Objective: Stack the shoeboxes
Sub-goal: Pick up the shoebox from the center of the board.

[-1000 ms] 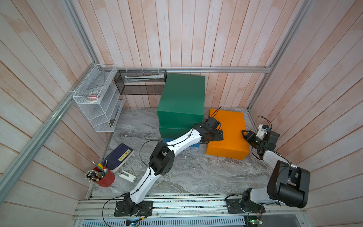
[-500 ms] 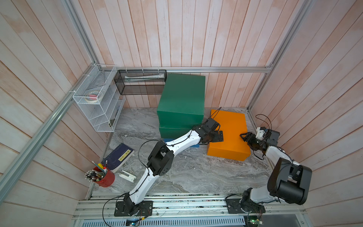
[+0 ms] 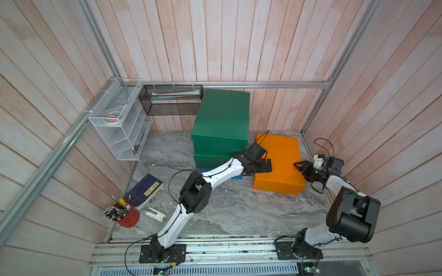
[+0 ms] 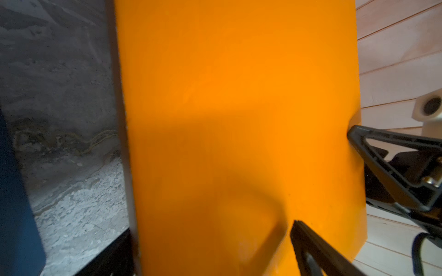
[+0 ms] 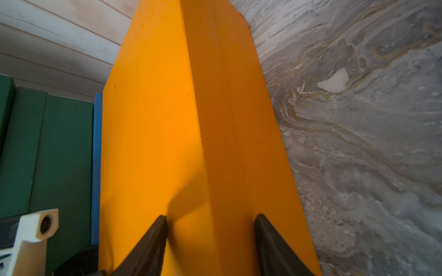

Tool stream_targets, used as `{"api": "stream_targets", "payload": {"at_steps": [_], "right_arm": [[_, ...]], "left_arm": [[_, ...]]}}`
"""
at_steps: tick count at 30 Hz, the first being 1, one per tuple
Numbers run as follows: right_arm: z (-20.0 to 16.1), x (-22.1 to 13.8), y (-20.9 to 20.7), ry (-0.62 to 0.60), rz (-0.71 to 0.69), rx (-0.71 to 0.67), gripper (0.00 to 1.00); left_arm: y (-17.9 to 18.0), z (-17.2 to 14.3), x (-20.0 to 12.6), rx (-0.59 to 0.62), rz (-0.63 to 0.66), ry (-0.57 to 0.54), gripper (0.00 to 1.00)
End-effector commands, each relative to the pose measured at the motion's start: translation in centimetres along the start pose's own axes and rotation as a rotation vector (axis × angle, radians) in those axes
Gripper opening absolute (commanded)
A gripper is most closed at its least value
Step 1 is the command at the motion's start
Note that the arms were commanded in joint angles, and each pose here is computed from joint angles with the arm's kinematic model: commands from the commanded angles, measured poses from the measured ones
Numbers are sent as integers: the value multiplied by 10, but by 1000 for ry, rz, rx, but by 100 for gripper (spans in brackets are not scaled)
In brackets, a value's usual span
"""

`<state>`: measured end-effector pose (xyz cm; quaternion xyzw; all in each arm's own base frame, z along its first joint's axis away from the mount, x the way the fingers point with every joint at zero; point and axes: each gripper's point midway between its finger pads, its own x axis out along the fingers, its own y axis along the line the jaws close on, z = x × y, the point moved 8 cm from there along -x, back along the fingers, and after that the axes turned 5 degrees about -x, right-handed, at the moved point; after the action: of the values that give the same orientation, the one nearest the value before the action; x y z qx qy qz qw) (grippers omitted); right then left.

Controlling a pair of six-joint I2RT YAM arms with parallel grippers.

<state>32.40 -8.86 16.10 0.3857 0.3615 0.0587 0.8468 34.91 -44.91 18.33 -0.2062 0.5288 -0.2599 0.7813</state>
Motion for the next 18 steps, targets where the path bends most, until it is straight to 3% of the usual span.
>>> {"api": "stream_targets", "payload": {"at_steps": [1,18], "right_arm": [[-21,-1,17,94,77,28,58],[-8,-34,52,-7,92,-40,58]], "left_arm": [[-40,8,-15,51,-167,-31,100],[-67,7,-42,80,-193,-70,100]]}}
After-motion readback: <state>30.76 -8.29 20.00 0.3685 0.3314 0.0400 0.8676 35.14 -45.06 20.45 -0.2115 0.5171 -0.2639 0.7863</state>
